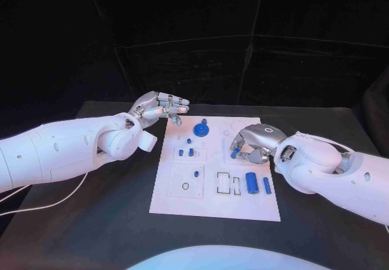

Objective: Assemble the parts on the task board

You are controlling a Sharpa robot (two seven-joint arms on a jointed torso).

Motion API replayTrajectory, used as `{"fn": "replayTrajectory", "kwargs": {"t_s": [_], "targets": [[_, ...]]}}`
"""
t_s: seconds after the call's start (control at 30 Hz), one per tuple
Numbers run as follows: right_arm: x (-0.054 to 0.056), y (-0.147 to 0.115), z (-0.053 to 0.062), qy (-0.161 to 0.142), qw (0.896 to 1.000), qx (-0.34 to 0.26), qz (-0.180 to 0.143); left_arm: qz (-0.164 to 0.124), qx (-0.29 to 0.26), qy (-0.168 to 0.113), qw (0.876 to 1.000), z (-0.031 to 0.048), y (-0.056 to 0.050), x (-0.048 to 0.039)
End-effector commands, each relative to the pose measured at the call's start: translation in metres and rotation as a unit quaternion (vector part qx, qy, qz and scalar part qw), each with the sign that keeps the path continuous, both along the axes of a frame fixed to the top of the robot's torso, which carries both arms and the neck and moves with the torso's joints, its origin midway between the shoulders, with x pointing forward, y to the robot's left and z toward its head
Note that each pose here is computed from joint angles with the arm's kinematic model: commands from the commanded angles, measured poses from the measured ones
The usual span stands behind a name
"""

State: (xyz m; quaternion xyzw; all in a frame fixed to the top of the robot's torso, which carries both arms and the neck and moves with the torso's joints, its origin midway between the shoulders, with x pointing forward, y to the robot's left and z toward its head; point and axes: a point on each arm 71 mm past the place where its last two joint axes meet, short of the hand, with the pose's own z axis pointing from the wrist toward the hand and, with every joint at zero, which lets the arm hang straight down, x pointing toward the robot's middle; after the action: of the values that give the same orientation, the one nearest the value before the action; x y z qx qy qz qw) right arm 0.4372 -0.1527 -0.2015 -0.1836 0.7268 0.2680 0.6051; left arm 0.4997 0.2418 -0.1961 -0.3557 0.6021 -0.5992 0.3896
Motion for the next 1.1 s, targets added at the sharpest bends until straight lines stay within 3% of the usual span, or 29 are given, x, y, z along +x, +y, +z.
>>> {"fn": "replayTrajectory", "kwargs": {"t_s": [0.03, 0.17, 0.33, 0.6, 0.83, 1.1], "targets": [[-0.007, 0.002, 0.01, -0.015, 0.999, 0.042, 0.002, -0.002, -0.003, -0.001, 1.0, 0.0012, 0.001, 0.0005], [-0.016, 0.008, 0.02, -0.016, 0.998, 0.066, 0.014, -0.001, -0.003, -0.001, 1.0, 0.0012, 0.002, 0.0008], [-0.028, 0.03, 0.029, 0.004, 0.993, 0.112, 0.043, -0.002, -0.003, -0.001, 1.0, 0.0011, 0.001, 0.0013], [-0.037, 0.082, 0.029, 0.031, 0.984, 0.141, 0.107, -0.008, -0.005, -0.001, 1.0, 0.0008, -0.005, 0.0022], [-0.046, 0.11, 0.012, 0.049, 0.98, 0.12, 0.149, -0.01, -0.005, -0.001, 1.0, 0.0007, -0.007, 0.0028], [-0.047, 0.117, -0.009, 0.057, 0.983, 0.071, 0.158, -0.011, -0.006, -0.001, 1.0, 0.0008, -0.009, 0.0027]]}}
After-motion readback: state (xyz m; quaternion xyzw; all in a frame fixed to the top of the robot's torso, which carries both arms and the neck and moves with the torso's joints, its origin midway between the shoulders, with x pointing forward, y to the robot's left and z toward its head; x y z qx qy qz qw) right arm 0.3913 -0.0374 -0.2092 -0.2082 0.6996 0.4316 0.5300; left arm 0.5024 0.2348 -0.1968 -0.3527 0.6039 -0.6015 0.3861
